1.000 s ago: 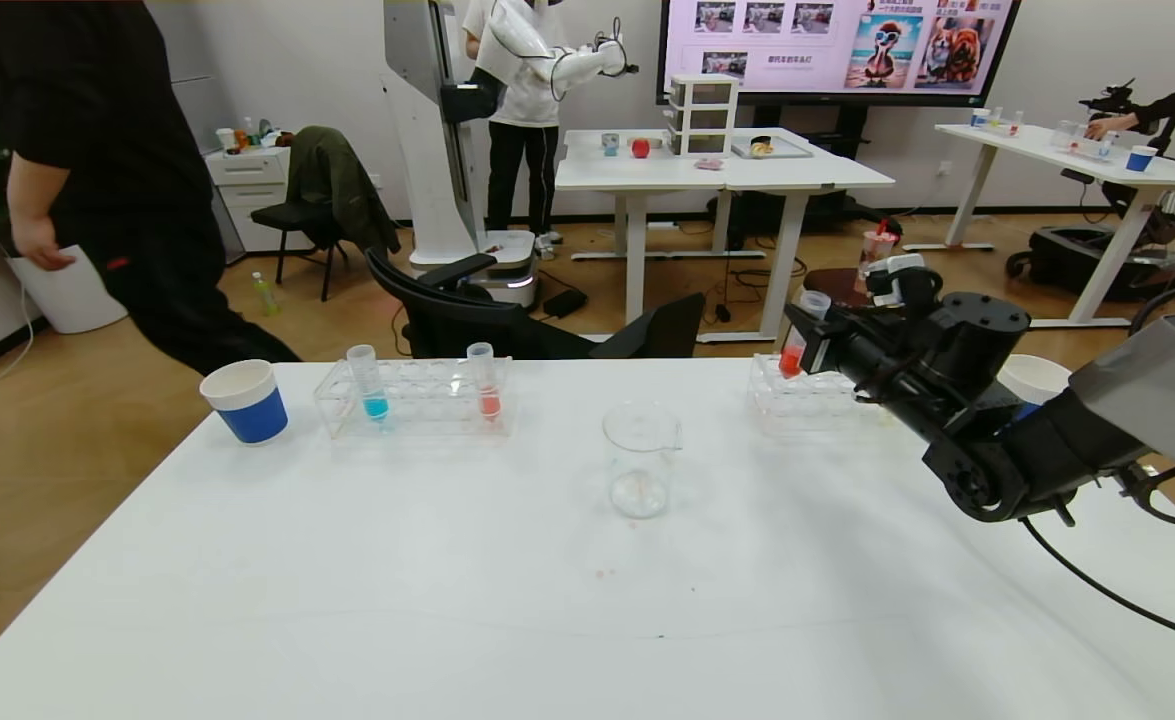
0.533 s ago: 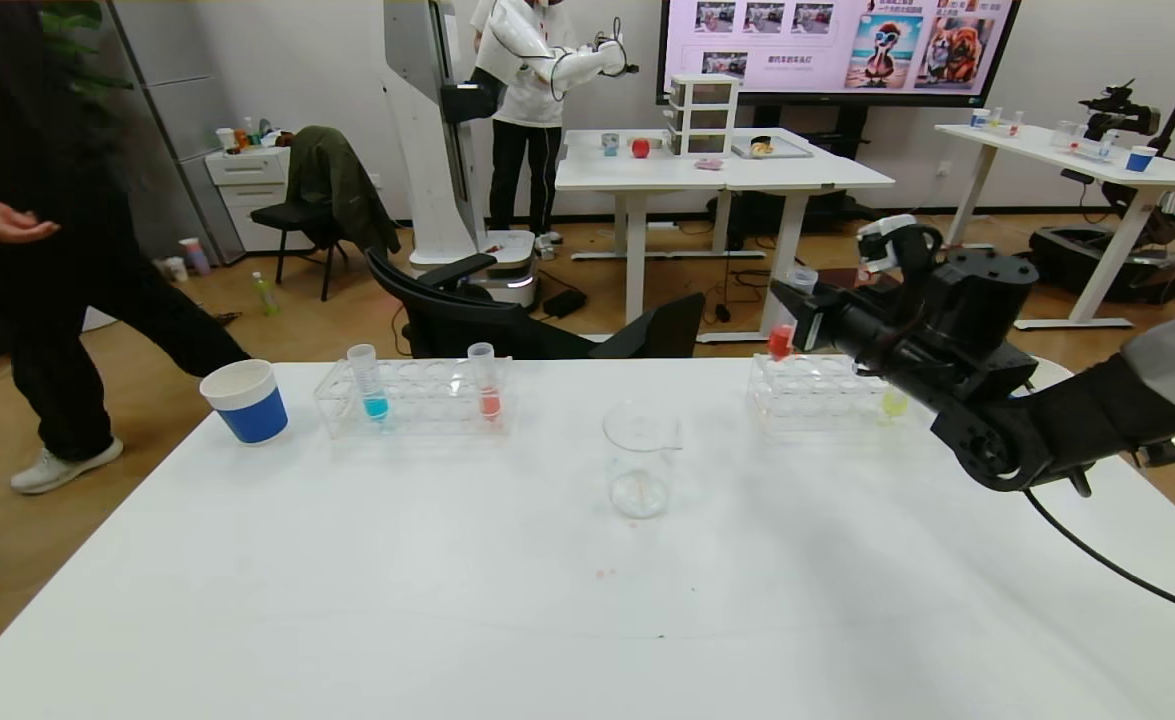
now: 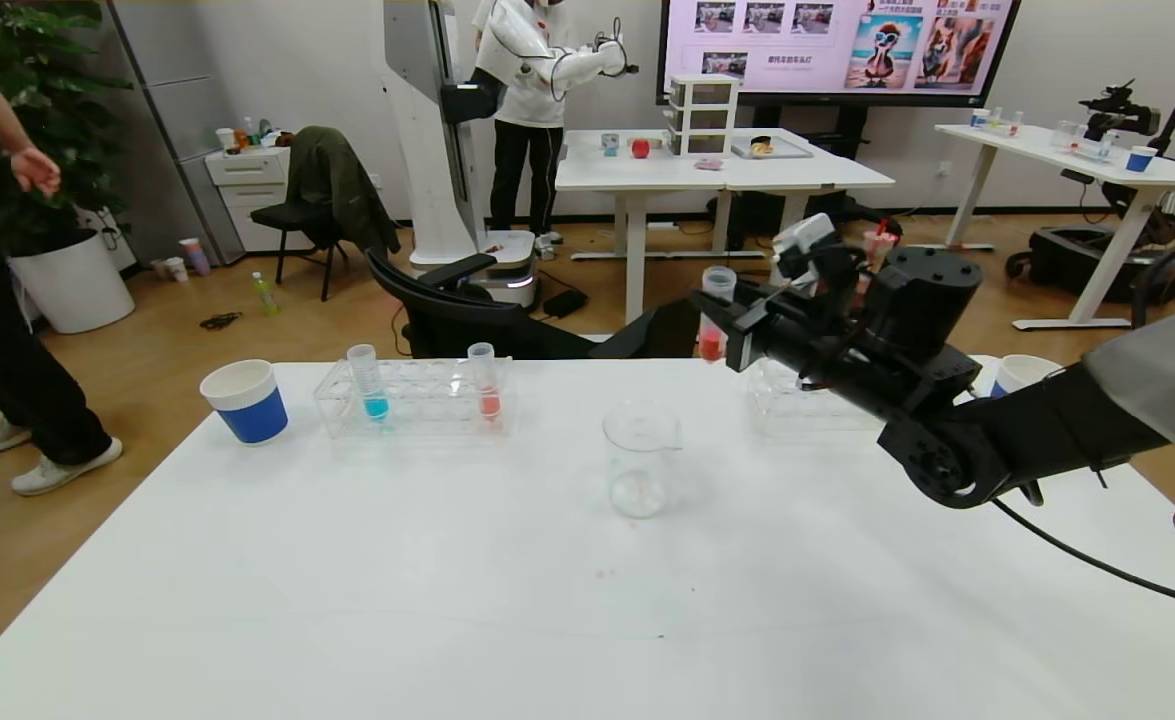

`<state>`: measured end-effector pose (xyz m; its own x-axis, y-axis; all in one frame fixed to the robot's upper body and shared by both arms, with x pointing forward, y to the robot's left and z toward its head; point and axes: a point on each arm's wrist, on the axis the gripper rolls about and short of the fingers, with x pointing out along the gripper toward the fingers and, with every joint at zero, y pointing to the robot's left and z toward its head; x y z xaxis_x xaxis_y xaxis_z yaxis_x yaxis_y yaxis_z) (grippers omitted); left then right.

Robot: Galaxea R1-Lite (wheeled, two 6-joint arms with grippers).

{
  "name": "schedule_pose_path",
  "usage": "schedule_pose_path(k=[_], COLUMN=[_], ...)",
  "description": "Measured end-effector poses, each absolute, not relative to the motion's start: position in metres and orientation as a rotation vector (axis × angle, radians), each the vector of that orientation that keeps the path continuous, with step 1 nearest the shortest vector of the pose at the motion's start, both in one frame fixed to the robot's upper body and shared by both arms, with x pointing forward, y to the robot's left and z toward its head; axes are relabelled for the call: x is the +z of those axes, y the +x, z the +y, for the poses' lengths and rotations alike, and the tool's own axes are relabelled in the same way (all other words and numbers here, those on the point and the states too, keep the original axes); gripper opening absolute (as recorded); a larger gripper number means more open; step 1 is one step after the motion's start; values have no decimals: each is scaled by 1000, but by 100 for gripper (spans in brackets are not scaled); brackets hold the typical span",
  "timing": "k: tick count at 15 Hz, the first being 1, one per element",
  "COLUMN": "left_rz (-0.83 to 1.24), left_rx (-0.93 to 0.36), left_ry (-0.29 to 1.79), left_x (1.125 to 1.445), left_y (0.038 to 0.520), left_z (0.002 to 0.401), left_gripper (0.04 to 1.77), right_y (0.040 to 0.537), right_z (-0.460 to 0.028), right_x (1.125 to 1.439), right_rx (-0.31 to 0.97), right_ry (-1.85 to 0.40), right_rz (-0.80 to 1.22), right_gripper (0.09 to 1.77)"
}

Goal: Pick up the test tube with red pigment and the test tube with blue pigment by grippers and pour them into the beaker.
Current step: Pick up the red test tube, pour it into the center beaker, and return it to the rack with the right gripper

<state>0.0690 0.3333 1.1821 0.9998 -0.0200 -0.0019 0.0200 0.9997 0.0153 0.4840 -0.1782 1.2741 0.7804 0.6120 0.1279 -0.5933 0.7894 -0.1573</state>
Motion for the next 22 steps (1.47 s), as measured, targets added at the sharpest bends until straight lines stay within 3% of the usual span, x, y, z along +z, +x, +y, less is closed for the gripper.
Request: schedule_pose_path(k=[7,12,22], left_rz=[1,1,1], left_rx=[-20,-20,-20], left_ry=[15,15,15], left_x=[1182,1182,1182], left_y=[69,69,69], left_z=[333,333,333], left_gripper=[175,175,175], right_y=[490,504,534], right_z=[-151,-155,-172], right_x=[1256,1231,1211], right_rx=[709,815,867], right_ry=[-358,-622,-968], right_rz=[-435,-598,-802], right_gripper=[50,50,50])
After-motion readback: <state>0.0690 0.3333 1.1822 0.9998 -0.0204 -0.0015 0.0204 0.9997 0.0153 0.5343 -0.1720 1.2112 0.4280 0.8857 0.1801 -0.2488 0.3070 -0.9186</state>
